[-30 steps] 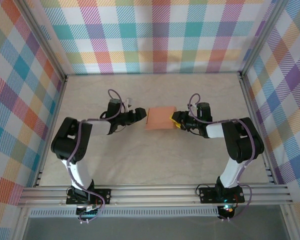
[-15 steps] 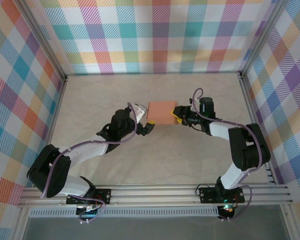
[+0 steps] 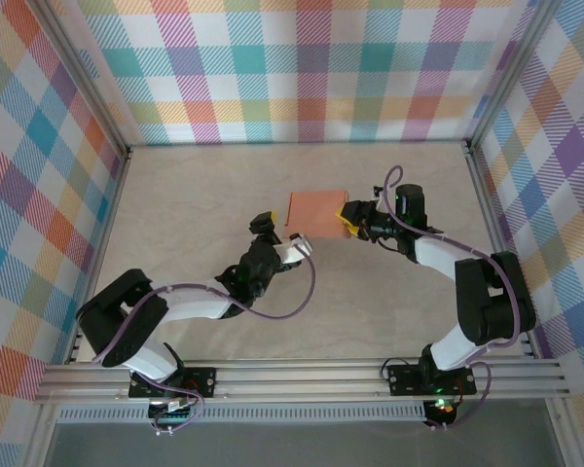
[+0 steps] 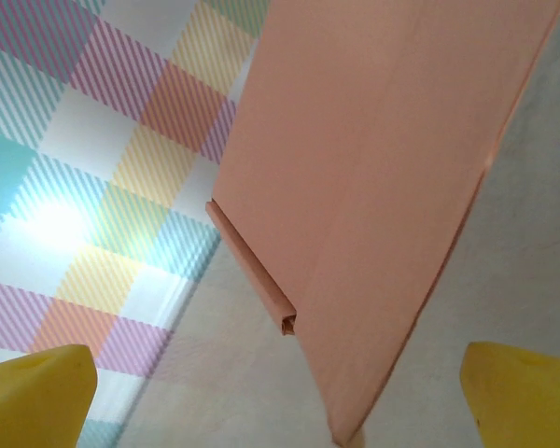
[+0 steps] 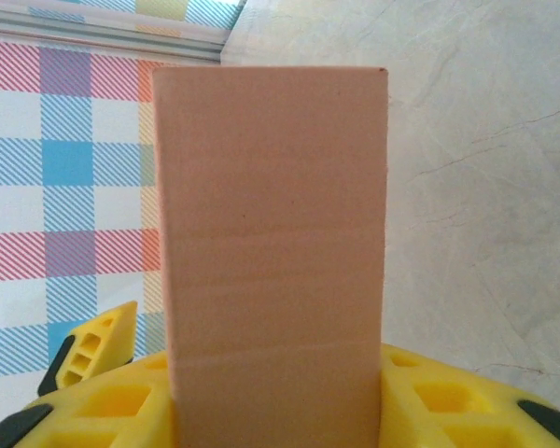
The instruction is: Fold the paper box
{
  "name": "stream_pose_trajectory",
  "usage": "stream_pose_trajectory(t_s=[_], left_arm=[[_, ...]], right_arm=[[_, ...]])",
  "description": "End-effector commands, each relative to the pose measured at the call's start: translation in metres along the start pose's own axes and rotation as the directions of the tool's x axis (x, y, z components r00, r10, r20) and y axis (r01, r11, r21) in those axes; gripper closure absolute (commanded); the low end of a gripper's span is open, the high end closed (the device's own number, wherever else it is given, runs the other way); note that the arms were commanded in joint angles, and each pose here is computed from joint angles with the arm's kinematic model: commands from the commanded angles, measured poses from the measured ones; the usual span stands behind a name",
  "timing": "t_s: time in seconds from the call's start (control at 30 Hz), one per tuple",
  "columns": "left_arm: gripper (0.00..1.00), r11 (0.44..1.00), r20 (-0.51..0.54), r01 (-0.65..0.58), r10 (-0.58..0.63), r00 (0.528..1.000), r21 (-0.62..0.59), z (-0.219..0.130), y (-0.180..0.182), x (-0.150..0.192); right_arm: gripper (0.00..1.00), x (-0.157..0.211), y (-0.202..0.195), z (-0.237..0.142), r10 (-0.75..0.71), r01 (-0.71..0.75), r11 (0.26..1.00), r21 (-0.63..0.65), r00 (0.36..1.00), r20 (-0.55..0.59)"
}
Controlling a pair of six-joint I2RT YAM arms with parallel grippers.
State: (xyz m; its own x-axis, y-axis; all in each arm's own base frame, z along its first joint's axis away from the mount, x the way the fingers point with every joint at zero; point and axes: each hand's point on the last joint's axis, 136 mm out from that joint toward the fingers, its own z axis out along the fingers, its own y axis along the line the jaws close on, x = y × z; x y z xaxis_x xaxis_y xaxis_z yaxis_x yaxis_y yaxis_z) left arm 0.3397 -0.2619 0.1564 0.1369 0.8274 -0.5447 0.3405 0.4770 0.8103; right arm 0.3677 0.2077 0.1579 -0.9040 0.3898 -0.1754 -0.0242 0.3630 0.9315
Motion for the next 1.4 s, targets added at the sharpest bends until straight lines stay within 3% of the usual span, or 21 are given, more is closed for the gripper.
stream_pose_trajectory(t_s=[0.0,0.23,0.93,1.37], left_arm=[[0.0,0.987,0.01,-0.057,0.059,0.998,-0.149,0.003,0.02,-0.015],[0.05,0.955,-0.002,-0.091,0.094,0.996,-0.284,0.013,0.026,-0.021],[0.29,0.96,0.032,-0.09,0.102,0.994,-0.264,0.021,0.016,-0.021],[0.5,0.962,0.031,-0.087,0.098,0.995,-0.26,0.018,0.018,-0.02]], right_arm=[[0.56,-0.004,0.028,-0.007,-0.028,0.027,0.998,-0.065,1.0,-0.009],[0.56,0.0,0.038,-0.012,-0.034,0.032,0.996,-0.086,0.999,-0.016],[0.55,0.007,0.045,-0.021,-0.041,0.039,0.995,-0.097,0.999,-0.019],[0.55,0.007,0.046,-0.022,-0.04,0.038,0.995,-0.092,0.999,-0.016]])
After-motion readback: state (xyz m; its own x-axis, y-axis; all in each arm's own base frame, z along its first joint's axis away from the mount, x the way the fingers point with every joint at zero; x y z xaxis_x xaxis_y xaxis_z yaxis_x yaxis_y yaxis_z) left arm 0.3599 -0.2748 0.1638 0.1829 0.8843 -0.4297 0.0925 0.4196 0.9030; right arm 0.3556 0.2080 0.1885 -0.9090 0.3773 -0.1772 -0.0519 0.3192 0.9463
